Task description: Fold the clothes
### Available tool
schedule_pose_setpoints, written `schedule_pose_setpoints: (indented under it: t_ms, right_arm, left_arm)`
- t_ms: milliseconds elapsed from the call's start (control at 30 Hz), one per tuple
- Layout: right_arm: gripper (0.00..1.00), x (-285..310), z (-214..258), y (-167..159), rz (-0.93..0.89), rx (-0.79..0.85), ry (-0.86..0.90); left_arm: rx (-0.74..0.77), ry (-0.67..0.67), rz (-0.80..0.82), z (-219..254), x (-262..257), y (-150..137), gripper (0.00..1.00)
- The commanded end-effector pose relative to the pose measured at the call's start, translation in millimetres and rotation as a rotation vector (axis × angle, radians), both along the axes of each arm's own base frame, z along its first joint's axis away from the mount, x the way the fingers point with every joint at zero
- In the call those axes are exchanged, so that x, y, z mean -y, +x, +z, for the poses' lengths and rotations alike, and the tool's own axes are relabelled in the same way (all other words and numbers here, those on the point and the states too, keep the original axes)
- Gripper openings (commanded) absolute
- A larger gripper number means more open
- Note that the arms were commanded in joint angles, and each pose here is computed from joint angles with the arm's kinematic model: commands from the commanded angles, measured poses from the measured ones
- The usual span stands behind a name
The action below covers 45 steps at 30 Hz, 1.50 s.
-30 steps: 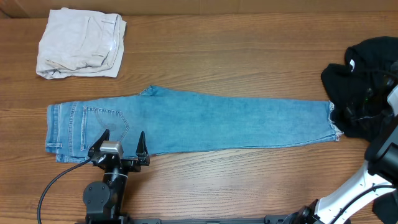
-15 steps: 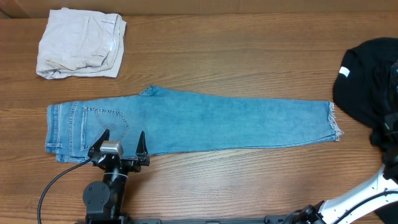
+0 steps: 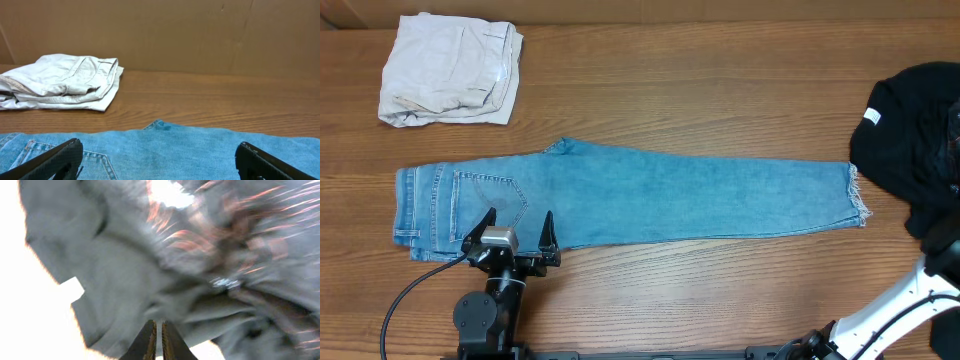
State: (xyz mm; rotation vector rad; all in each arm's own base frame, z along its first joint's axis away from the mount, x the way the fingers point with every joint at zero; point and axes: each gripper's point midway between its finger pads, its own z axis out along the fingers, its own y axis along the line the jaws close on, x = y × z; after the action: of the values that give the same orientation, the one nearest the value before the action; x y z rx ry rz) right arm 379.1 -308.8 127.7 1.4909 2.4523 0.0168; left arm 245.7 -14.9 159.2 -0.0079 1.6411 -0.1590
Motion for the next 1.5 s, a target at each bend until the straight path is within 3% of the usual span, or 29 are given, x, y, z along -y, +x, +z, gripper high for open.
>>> schedule_pose_setpoints:
  t_ms: [0, 300, 733, 1200, 1333, 1467]
  right_arm:
    - [0.09, -40, -18, 13, 0.115, -0.005, 0.087]
    - [0.04, -86, -90, -20, 0.113, -0.152, 0.258]
    - [0.04, -100, -125, -19, 0.142, -0.139, 0.330]
    - [0.04, -72, -143, 21, 0.157, 0.002, 0.215]
    - [0.04, -36, -156, 33, 0.133, 0.006, 0.043]
    - [0.04, -3, -152, 20, 0.074, -0.076, -0.103]
  left_arm:
    - [0.004, 0.016, 0.011, -1, -2, 0, 1.00]
    - [0.004, 0.016, 0.011, -1, -2, 0, 1.00]
    - [0.004, 0.016, 0.011, -1, -2, 0, 1.00]
    - [0.004, 0.016, 0.011, -1, -2, 0, 1.00]
    - [0.004, 0.016, 0.011, -1, -2, 0, 1.00]
    - [0.003, 0.016, 0.011, -1, -2, 0, 1.00]
